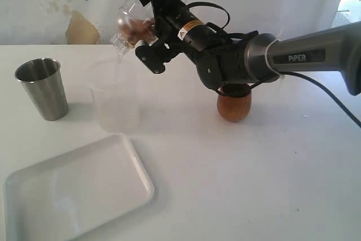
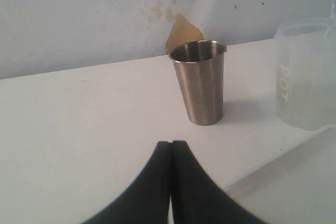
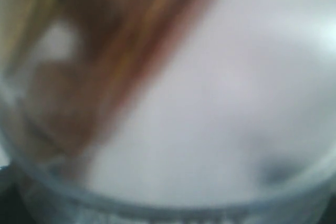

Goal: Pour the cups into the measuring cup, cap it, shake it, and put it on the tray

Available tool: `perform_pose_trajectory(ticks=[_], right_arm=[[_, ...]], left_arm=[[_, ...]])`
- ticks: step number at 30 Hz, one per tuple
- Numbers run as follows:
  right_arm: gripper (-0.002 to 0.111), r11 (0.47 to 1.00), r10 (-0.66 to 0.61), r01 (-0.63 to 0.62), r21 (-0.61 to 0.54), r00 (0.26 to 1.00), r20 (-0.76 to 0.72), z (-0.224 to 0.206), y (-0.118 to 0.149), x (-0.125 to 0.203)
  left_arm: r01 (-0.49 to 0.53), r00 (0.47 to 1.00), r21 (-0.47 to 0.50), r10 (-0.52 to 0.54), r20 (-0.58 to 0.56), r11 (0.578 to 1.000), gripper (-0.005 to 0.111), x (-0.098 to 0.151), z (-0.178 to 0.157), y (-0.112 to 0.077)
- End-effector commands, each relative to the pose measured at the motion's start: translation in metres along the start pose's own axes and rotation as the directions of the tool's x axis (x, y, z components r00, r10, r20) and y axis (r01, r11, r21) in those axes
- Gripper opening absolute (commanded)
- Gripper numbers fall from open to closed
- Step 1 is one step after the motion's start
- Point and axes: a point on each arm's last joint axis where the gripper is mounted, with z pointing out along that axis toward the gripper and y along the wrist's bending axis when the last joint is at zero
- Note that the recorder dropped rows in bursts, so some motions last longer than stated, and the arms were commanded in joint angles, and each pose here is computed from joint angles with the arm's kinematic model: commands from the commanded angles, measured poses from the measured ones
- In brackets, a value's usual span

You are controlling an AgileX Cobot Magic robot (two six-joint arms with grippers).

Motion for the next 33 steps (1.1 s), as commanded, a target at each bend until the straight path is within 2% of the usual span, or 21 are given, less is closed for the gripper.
perform_pose_trajectory(ticks=[1,10,17,33], right_arm=[[0.0,0.998,-0.013,0.016,0.065,0.999,-0.046,0.0005,-0.0129,0.0096],[0.0,0.998,-0.01,0.013,0.067,0.999,-0.047,0.0005,-0.013,0.0097],[0.0,0.996,0.061,-0.058,0.075,0.998,-0.032,0.0004,-0.0151,0.0061],[0.0,0.995,0.062,-0.059,0.076,0.997,-0.034,0.0007,-0.0155,0.0065]], left_arm=[[0.003,1.0,-0.001,-0.003,0.007,1.0,0.0,0.0006,0.0,-0.0001],[0.003,1.0,-0.001,-0.003,0.007,1.0,0.0,0.0006,0.0,-0.0001],[0.003,1.0,-0.001,-0.003,0.007,1.0,0.0,0.0006,0.0,-0.0001],[0.003,1.0,-0.001,-0.003,0.007,1.0,0.0,0.0006,0.0,-0.0001]])
